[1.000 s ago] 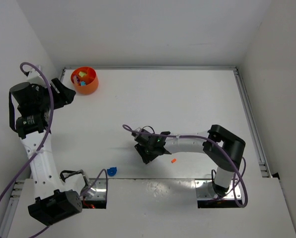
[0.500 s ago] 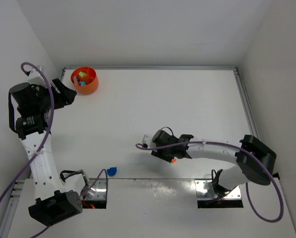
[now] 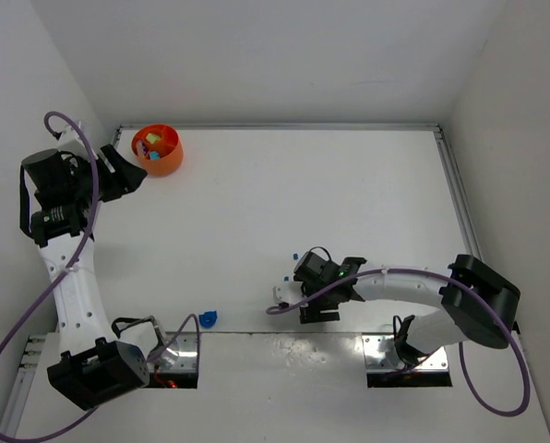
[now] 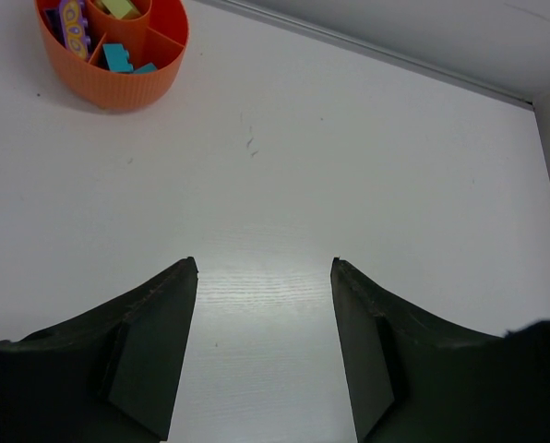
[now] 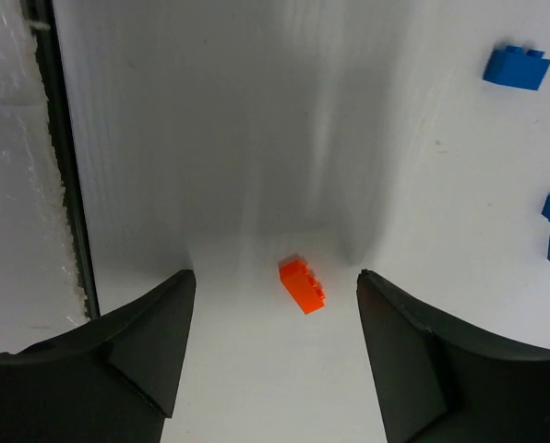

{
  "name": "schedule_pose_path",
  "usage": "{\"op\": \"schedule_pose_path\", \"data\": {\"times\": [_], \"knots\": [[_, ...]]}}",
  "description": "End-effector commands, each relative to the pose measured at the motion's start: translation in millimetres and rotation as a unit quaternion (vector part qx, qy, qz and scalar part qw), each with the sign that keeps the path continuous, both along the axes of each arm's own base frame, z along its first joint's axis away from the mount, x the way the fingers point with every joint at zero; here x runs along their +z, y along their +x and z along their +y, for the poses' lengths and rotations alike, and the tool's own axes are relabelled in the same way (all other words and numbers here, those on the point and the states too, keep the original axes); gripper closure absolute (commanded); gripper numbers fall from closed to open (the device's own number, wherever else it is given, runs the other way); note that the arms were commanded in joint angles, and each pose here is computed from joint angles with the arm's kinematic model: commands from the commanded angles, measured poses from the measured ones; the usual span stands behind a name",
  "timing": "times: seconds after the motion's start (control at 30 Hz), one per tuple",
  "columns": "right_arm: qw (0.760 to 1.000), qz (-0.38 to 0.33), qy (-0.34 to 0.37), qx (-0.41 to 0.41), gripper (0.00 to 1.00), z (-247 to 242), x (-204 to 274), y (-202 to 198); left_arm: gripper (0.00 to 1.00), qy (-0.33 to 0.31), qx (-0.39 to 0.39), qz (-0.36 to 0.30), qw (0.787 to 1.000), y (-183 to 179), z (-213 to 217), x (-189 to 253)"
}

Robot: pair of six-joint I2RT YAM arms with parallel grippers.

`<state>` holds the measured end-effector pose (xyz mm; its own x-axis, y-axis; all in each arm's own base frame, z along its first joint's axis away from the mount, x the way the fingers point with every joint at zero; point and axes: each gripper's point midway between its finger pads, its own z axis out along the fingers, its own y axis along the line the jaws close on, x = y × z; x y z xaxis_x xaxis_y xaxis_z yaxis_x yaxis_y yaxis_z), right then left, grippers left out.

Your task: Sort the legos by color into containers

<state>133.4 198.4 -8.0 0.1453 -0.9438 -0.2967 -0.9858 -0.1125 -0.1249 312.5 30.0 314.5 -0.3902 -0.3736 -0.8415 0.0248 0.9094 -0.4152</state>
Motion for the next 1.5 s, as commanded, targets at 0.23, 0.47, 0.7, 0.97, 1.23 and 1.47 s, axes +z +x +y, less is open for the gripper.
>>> {"op": "schedule_pose_path", "data": {"times": [0.23, 0.47, 0.7, 0.97, 1.23, 1.47], "knots": [[0.999, -0.005, 0.011, 0.036, 0.43, -6, -6, 5, 0.34, 0.001, 0.001, -0.011, 1.0, 1, 2, 2], [0.999, 0.025, 0.007, 0.038, 0.56, -6, -15, 7, 0.34, -0.001, 0.001, -0.007, 1.0, 0, 2, -2], [0.997, 0.067, -0.003, 0.044, 0.65, -8, -21, 7, 0.34, -0.001, 0.001, -0.007, 1.0, 0, 2, -2], [0.995, 0.094, -0.013, 0.041, 0.63, -20, -24, 2, 0.34, -0.002, -0.005, 0.0, 1.0, 2, 2, -8], [0.994, 0.103, -0.029, 0.032, 0.63, -37, -29, -1, 0.34, -0.016, -0.01, 0.004, 1.0, 5, 0, -10], [0.992, 0.121, -0.032, 0.023, 0.65, -42, -31, -2, 0.34, -0.016, -0.014, -0.001, 1.0, 5, -2, -6]]}}
